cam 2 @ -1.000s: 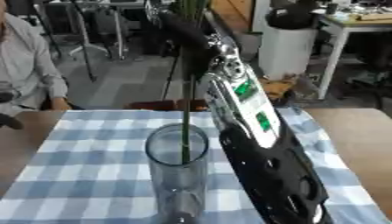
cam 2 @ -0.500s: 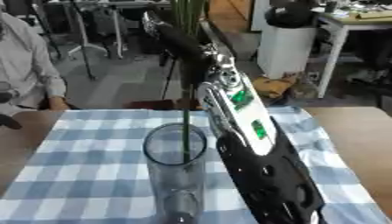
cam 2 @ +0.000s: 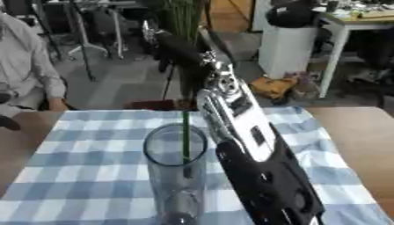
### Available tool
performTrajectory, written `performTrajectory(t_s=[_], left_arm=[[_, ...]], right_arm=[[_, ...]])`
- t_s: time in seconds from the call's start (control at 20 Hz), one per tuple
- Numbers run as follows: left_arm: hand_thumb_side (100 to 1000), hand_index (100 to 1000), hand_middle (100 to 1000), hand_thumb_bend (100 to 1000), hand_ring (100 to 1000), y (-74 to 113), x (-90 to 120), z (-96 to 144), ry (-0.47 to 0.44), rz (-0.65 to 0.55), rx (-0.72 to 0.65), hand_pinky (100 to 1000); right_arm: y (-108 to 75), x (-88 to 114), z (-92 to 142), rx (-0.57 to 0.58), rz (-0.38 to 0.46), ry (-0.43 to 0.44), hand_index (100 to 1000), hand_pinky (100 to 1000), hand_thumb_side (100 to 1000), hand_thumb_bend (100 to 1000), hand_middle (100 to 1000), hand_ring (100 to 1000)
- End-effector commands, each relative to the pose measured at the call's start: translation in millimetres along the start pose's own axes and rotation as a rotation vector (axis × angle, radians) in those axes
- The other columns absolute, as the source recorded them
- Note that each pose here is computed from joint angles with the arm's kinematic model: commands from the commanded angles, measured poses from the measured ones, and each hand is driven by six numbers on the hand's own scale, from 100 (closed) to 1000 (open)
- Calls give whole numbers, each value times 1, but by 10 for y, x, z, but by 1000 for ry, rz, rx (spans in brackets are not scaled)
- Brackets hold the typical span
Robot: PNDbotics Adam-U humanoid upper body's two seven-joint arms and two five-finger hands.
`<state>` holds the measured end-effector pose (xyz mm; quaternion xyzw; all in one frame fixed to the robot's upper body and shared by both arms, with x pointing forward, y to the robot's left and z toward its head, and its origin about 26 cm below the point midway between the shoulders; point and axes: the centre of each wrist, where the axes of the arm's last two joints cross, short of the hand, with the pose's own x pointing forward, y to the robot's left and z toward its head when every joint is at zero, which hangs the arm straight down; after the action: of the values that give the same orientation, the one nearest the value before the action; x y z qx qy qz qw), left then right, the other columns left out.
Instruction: Arrange flowers into the vase.
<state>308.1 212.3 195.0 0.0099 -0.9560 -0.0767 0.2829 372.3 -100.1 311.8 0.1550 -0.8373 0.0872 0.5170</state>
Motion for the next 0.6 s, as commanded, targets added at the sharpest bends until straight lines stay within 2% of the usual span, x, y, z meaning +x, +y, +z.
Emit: performTrajectory(t_s=[0.05,0.3,0.5,0.6], left_arm=[[1000,853,769,100,729,20,56,-39,-26,-6,10,482],[1000,853,770,100,729,18,57,-42,-26,-6,9,482],[1000,853,770,100,728,17,58,-44,-26,-6,9,482],[1000,853,770,100,728,16,58,-44,-25,-7,9,482]], right_arm=[[31,73,1,10,10,-38,100,284,158,100,100,386],[24,50,4,11,29,-48,100,418,168,100,100,597],[22,39,5,19,54,-59,109,467,179,100,104,675],[19,35,8,24,69,-65,135,504,188,100,137,724]])
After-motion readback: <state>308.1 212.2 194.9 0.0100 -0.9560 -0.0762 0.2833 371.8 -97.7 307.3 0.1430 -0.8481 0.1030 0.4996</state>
